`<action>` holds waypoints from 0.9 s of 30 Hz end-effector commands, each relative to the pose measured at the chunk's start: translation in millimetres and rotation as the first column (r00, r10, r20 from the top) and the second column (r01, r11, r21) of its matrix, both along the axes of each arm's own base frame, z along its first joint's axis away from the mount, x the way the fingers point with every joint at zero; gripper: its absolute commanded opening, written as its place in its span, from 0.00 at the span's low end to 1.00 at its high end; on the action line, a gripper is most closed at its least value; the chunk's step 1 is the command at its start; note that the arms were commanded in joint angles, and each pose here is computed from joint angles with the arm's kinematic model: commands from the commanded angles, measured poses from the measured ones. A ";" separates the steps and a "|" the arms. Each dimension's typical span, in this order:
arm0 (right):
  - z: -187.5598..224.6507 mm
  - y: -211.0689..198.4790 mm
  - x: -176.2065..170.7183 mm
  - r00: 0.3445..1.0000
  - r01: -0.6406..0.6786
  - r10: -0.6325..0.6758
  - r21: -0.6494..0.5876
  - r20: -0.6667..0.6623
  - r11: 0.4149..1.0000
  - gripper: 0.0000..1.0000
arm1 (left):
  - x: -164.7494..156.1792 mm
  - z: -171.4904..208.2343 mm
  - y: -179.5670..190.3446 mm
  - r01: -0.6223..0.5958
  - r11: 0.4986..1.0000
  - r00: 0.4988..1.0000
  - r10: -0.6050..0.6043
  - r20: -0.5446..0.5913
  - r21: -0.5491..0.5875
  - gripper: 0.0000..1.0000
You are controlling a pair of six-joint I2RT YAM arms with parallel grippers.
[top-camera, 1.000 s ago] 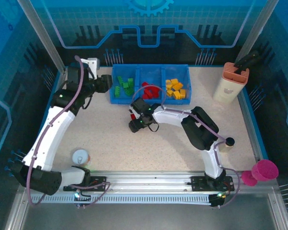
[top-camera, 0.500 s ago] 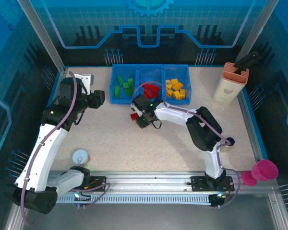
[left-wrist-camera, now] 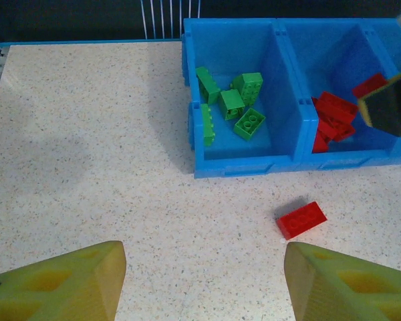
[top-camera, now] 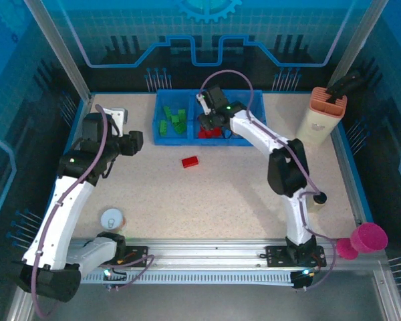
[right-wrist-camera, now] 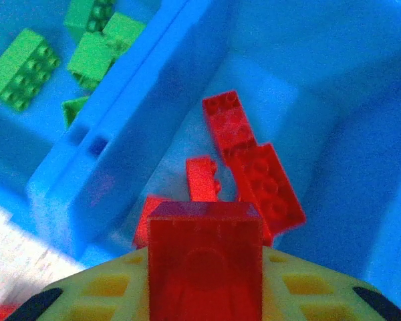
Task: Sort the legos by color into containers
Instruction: Place the lego in the container.
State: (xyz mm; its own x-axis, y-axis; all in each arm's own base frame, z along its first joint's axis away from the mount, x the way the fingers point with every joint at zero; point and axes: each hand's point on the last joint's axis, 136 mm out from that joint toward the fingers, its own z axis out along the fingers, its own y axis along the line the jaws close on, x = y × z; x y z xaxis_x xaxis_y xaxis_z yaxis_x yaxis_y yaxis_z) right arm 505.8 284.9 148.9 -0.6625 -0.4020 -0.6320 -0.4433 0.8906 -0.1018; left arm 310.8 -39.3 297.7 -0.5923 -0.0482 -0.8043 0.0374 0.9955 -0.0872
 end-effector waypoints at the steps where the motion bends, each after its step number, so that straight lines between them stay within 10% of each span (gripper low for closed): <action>1: -22.8 -6.3 21.1 1.000 0.018 -0.019 -0.087 -0.009 0.996 0.36 | -7.2 3.8 7.0 -0.014 1.000 1.000 0.014 0.012 0.018 0.65; 12: -37.1 -0.3 73.1 0.998 0.065 -0.065 0.009 -0.016 0.998 0.39 | -2.2 13.8 0.4 0.006 1.000 1.000 -0.005 0.018 -0.018 0.66; 27: -13.0 11.0 52.3 0.999 -0.017 0.016 0.049 0.033 0.999 0.51 | 0.3 18.1 -8.3 0.031 0.997 0.999 -0.029 0.032 -0.068 0.65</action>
